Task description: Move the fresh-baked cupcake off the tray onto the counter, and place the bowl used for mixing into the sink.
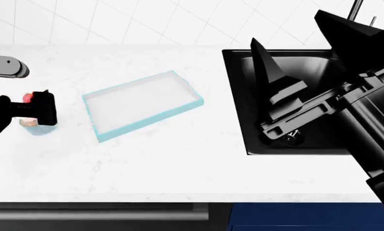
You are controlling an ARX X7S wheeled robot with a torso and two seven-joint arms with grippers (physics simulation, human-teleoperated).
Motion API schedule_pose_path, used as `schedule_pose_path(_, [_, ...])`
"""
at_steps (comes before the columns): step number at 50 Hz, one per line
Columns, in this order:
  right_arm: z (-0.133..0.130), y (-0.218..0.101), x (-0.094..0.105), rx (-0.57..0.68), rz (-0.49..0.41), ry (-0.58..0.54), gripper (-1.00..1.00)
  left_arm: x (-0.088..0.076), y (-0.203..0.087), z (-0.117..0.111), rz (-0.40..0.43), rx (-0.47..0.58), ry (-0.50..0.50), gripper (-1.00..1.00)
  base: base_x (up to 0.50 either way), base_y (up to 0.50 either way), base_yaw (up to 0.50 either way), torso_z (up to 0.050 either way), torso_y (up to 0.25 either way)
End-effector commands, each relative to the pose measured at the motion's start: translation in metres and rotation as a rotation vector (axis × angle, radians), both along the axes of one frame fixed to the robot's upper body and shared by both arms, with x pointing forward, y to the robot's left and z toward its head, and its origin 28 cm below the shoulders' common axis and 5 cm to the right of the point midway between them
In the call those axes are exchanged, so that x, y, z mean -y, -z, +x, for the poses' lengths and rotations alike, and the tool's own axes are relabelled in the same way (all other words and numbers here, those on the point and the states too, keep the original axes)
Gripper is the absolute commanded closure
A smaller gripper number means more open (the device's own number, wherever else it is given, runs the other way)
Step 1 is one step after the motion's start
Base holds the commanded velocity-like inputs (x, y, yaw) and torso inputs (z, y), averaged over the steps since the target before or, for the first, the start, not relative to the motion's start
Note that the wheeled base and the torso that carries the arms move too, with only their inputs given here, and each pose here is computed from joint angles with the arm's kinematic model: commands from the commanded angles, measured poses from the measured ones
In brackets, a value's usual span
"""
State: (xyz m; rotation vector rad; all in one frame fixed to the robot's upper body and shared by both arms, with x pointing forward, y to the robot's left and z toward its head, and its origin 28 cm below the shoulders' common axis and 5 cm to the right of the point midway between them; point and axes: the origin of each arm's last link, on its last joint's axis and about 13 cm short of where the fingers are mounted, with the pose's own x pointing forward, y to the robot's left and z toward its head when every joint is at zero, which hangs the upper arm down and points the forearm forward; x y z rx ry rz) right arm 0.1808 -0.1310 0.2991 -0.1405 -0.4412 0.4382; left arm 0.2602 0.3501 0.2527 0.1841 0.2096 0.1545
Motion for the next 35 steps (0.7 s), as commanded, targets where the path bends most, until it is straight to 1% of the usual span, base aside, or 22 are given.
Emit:
schedule_pose_path(1, [0.000, -0.002, 0.000, 0.006, 0.001, -0.001, -1.00, 0.007, -0.035, -0.018, 0.041, 0.120, 0.046, -1.00, 0.00, 0.00, 0.00, 0.000, 0.000])
schedule_pose_path(5, [-0.001, -0.003, -0.001, 0.010, 0.004, 0.000, -1.00, 0.013, -0.052, -0.030, 0.074, 0.178, 0.081, -1.00, 0.00, 0.00, 0.00, 0.000, 0.000])
schedule_pose_path(7, [-0.001, -0.003, 0.000, 0.011, 0.003, 0.000, -1.00, 0.015, -0.057, -0.034, 0.073, 0.184, 0.096, -1.00, 0.00, 0.00, 0.00, 0.000, 0.000])
schedule_pose_path(8, [0.000, -0.004, 0.000, 0.013, 0.006, 0.003, -1.00, 0.017, -0.062, -0.038, 0.095, 0.211, 0.110, -1.00, 0.00, 0.00, 0.00, 0.000, 0.000])
schedule_pose_path(12, [0.000, -0.005, 0.000, 0.017, 0.016, 0.006, -1.00, 0.024, -0.074, -0.048, 0.113, 0.257, 0.141, -1.00, 0.00, 0.00, 0.00, 0.000, 0.000])
schedule_pose_path(16, [0.000, -0.006, 0.001, 0.021, 0.023, 0.010, -1.00, 0.027, -0.081, -0.055, 0.120, 0.281, 0.171, -1.00, 0.00, 0.00, 0.00, 0.000, 0.000])
schedule_pose_path(19, [0.000, -0.005, 0.002, 0.023, 0.025, 0.013, -1.00, 0.027, -0.081, -0.057, 0.127, 0.295, 0.170, -1.00, 0.00, 0.00, 0.00, 0.000, 0.000])
schedule_pose_path(20, [0.000, -0.005, 0.003, 0.024, 0.022, 0.015, -1.00, 0.026, -0.081, -0.057, 0.118, 0.300, 0.166, -1.00, 0.00, 0.00, 0.00, 0.000, 0.000])
schedule_pose_path(21, [0.000, -0.005, 0.003, 0.024, 0.022, 0.017, -1.00, 0.025, -0.082, -0.056, 0.119, 0.317, 0.156, -1.00, 0.00, 0.00, 0.00, 0.000, 0.000])
schedule_pose_path(24, [0.000, -0.005, 0.002, 0.023, 0.021, 0.016, -1.00, 0.026, -0.084, -0.060, 0.098, 0.358, 0.180, -1.00, 0.00, 0.00, 0.00, 0.000, 0.000])
schedule_pose_path(25, [0.001, -0.004, 0.002, 0.021, 0.018, 0.017, -1.00, 0.027, -0.086, -0.062, 0.115, 0.379, 0.180, -1.00, 0.00, -0.08, 0.00, 0.000, 0.000])
schedule_pose_path(26, [0.001, -0.004, 0.002, 0.021, 0.014, 0.017, -1.00, 0.029, -0.088, -0.065, 0.098, 0.397, 0.199, -1.00, -0.03, -0.15, 0.00, 0.000, 0.000])
schedule_pose_path(30, [0.001, -0.004, 0.002, 0.024, 0.015, 0.010, -1.00, 0.034, -0.091, -0.072, 0.121, 0.416, 0.220, -1.00, -0.08, -0.42, 0.00, 0.000, 0.000])
schedule_pose_path(35, [0.001, -0.004, 0.003, 0.026, 0.018, 0.012, -1.00, 0.039, -0.090, -0.074, 0.130, 0.426, 0.241, -1.00, -0.10, -0.50, 0.00, 0.000, 0.000])
